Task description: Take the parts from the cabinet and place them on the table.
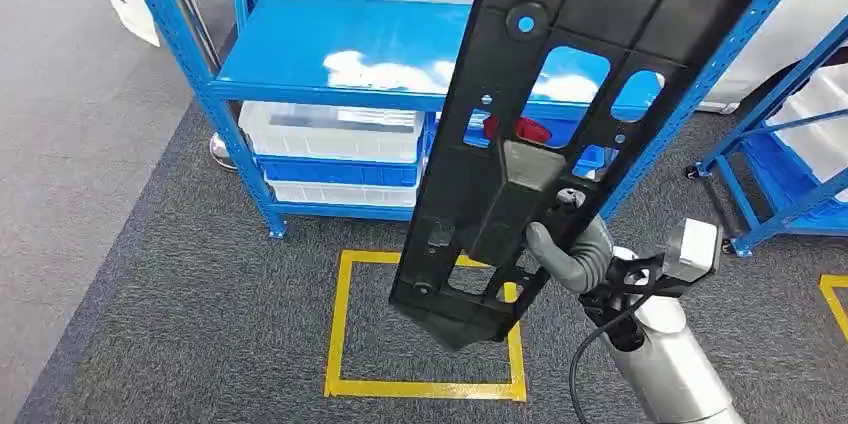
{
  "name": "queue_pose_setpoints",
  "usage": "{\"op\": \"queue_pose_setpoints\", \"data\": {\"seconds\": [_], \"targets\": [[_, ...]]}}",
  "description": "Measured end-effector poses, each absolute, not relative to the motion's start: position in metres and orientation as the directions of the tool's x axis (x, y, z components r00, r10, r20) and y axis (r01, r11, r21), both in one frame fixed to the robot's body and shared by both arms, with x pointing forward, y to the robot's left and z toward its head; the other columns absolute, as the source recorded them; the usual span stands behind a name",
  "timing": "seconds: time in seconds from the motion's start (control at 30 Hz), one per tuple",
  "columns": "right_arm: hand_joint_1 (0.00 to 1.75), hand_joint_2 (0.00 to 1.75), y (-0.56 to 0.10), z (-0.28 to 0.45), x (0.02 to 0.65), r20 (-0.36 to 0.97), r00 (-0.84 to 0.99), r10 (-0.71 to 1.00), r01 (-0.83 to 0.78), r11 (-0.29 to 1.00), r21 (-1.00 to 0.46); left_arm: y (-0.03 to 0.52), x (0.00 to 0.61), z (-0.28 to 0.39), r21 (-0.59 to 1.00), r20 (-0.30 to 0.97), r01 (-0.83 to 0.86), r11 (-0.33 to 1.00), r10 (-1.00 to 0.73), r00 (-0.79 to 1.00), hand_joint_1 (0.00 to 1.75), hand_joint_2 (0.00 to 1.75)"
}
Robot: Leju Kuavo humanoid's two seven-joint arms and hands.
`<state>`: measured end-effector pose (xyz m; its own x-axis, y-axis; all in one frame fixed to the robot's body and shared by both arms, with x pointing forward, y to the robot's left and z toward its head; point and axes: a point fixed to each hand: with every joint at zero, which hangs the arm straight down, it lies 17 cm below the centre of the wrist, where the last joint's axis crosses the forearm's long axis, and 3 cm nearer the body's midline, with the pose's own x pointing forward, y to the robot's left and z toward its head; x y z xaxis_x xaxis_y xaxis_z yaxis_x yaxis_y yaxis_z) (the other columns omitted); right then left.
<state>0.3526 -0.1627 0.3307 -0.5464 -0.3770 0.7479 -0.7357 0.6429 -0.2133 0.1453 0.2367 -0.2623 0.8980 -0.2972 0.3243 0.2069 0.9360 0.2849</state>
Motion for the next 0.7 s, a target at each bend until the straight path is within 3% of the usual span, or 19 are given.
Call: {"op": "queue_pose_setpoints", "data": {"seconds": [0.7], "targets": [[1.75,1.75,-0.159,0.340,0.369,0.757,-0.525,-0.389,-0.759,0.616,-0.210,0.240,0.138,-0.263,0.287,0.336,0.187,0.940,-0.282,0.899,0.00,1.75]]}}
